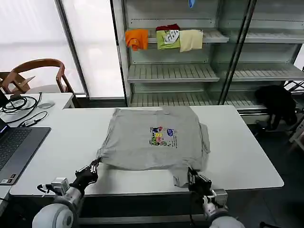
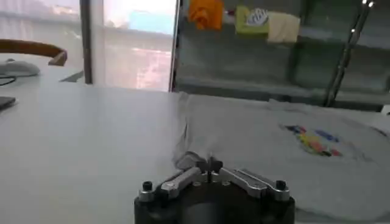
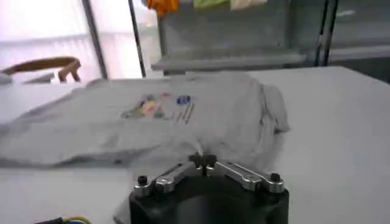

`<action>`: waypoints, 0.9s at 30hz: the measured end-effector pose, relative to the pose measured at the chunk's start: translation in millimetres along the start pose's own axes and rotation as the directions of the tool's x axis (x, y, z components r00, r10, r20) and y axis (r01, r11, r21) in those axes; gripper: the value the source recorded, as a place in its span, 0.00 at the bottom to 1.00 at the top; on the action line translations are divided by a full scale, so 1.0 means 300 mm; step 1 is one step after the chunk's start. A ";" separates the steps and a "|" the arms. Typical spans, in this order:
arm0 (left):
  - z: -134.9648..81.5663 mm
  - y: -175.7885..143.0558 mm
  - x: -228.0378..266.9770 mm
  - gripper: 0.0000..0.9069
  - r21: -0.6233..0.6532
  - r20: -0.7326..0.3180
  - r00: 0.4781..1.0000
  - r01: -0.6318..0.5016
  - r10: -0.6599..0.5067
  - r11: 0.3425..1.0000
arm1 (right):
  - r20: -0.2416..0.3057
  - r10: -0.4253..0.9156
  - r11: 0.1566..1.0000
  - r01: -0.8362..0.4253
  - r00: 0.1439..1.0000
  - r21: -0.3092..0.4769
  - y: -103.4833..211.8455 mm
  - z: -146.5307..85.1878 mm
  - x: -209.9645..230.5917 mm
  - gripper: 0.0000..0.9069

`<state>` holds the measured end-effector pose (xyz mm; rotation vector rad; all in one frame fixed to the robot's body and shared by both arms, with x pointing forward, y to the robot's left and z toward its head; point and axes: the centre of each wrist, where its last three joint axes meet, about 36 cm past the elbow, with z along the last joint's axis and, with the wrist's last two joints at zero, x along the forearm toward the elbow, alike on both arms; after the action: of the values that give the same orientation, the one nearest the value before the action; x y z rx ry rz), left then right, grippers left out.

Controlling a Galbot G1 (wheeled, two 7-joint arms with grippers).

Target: Fold and organize the clothes.

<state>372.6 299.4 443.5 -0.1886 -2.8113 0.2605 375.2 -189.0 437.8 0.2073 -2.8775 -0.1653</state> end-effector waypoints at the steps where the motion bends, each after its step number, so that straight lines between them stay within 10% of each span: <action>1: -0.009 0.002 -0.013 0.00 0.008 0.009 1.000 -0.003 0.003 1.000 | 0.012 0.001 1.000 -0.001 1.000 -0.005 0.002 -0.012 -0.033 0.00; 24: -0.114 0.054 -0.391 0.02 0.030 0.061 0.998 0.020 -0.022 0.999 | 0.021 0.009 0.999 -0.010 1.000 0.034 0.022 -0.163 -0.604 0.01; 25: -0.114 0.053 -0.401 0.02 0.027 0.058 0.998 0.022 -0.023 0.999 | 0.020 0.013 0.999 -0.014 1.000 0.036 0.020 -0.165 -0.613 1.00; 27: -0.116 0.051 -0.417 0.09 0.018 0.053 0.998 0.023 -0.024 1.000 | 0.019 0.023 0.999 -0.023 1.000 0.041 0.014 -0.168 -0.626 1.00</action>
<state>503.2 300.2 436.2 -0.1462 -2.8613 0.2878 567.5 -160.5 441.7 0.1811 -2.9020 -0.1040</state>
